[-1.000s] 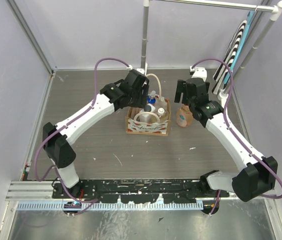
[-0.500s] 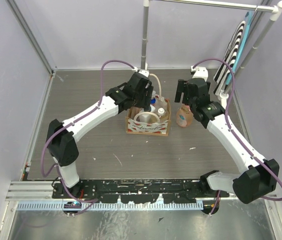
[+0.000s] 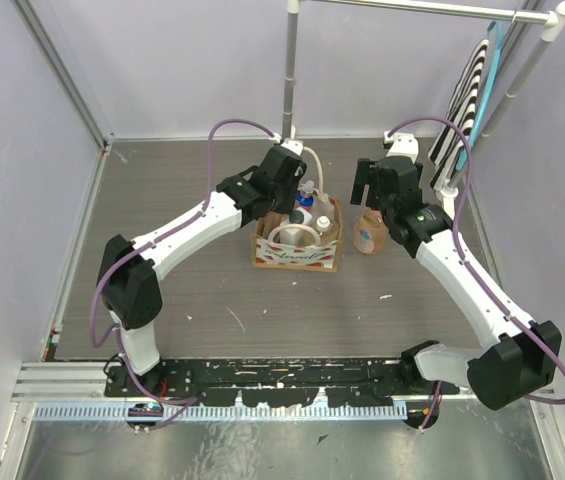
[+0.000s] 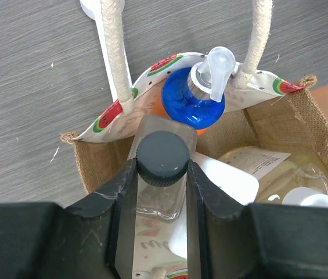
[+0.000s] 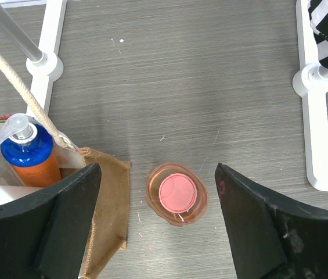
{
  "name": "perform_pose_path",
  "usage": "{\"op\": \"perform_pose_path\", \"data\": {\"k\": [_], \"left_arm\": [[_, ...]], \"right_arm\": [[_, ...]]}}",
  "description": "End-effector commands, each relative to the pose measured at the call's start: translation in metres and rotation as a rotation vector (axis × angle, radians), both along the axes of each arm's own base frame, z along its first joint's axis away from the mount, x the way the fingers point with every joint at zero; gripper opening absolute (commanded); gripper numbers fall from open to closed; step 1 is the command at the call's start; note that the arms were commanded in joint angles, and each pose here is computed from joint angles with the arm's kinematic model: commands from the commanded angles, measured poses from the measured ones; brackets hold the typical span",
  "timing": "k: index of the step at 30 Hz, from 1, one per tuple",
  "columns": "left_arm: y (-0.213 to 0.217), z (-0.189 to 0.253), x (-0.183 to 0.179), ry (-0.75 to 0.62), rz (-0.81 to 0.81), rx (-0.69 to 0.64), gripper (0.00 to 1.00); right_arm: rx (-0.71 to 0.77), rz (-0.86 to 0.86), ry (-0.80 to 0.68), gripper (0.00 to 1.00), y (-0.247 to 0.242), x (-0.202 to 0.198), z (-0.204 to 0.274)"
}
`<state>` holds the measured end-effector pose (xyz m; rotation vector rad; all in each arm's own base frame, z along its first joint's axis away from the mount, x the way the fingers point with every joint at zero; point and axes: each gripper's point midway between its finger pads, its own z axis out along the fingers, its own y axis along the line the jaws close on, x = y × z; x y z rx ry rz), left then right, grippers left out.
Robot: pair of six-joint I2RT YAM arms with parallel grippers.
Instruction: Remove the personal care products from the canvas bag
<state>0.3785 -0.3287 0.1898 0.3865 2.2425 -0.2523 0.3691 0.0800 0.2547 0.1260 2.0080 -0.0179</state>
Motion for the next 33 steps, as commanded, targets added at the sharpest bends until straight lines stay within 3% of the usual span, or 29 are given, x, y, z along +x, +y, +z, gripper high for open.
{"op": "perform_pose_path", "data": {"k": [1,7,23,27,33], "left_arm": [[0.004,-0.021,-0.016,0.058,-0.021,0.048,0.28],[0.015,-0.006,-0.018,0.022,0.007,0.059,0.1],[0.045,0.071,-0.027,-0.132,0.065,-0.004,0.1],[0.043,0.067,-0.026,-0.118,0.063,0.011,0.16],[0.039,0.049,-0.033,-0.057,0.058,-0.001,0.44]], "right_arm": [[0.042,-0.01,-0.098,0.85,-0.001,0.003,0.034],[0.048,-0.006,-0.098,0.85,0.0,0.002,0.034],[0.064,0.005,-0.098,0.84,0.003,0.0,0.035],[0.062,0.0,-0.099,0.84,0.001,-0.001,0.036],[0.056,-0.002,-0.097,0.84,0.0,-0.001,0.035]]}}
